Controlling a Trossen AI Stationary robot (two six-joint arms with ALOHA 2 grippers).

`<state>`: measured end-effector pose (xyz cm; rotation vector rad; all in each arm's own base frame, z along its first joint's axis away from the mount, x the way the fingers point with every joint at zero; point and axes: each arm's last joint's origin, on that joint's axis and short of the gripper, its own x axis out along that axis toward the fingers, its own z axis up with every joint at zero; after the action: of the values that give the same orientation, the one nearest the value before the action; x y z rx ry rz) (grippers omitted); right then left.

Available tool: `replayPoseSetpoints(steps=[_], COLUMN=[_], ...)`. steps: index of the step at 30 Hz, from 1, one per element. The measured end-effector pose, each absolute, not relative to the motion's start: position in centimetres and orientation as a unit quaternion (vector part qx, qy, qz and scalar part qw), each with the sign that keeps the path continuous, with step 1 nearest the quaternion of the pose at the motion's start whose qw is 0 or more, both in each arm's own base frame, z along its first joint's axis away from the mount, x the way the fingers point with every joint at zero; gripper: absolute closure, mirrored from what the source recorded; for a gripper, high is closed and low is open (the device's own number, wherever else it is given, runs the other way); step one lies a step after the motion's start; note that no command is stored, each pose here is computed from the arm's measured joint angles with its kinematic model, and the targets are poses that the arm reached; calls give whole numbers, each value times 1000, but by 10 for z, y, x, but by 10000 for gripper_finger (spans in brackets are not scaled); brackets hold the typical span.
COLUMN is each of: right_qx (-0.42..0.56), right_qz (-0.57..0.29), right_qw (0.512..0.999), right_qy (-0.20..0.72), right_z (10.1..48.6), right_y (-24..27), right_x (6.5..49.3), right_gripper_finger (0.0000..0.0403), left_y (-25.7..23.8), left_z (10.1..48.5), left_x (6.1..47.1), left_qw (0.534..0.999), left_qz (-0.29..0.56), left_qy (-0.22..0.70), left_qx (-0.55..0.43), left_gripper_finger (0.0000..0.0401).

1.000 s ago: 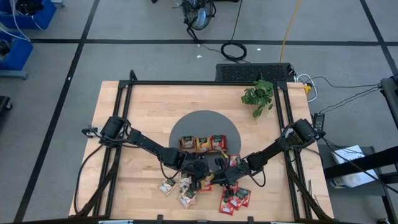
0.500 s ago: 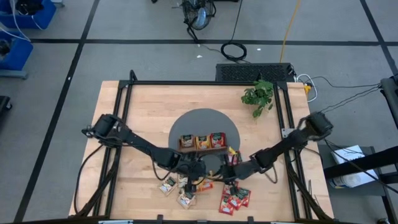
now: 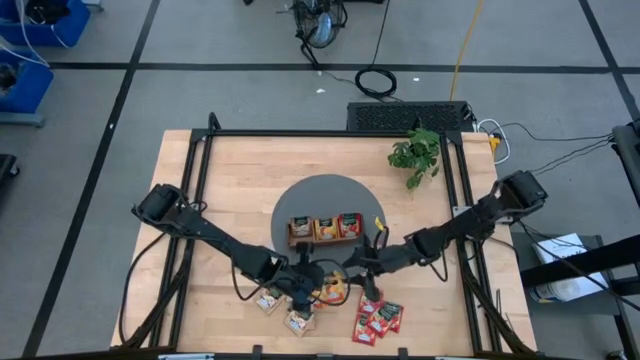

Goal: Pick & Place Tea
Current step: Put the yellow tea bag into the middle section of the wooden organizer

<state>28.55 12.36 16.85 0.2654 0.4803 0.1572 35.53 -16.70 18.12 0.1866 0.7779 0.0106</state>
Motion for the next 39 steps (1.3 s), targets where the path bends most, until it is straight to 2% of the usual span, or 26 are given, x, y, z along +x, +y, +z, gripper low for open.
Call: replayPoseSetpoints(steps=[9, 14, 20, 24, 29, 33, 39], right_qx=[155, 154, 168, 161, 135, 122, 98], right_qz=[84, 88, 111, 120, 128, 124, 107], right_qw=[950, 952, 945, 945, 952, 956, 964], right_qy=[258, 251, 258, 259, 244, 237, 224], right_z=[160, 162, 162, 162, 164, 165, 166], right_y=[108, 102, 95, 92, 91, 86, 78], right_x=[294, 297, 299, 300, 302, 304, 306], right_gripper_finger=[236, 259, 290, 323, 392, 400, 402], left_y=[-166, -165, -161, -159, -159, -158, -164], left_z=[182, 183, 183, 183, 183, 183, 200], left_x=[356, 358, 360, 361, 361, 361, 348], left_qw=[922, 924, 924, 924, 924, 923, 921], left_qz=[13, 9, 15, 17, 17, 32, 80], left_qy=[375, 369, 369, 369, 369, 365, 343], left_qx=[93, 99, 98, 96, 97, 115, 165], left_gripper_finger=[397, 388, 395, 387, 397, 373, 309])
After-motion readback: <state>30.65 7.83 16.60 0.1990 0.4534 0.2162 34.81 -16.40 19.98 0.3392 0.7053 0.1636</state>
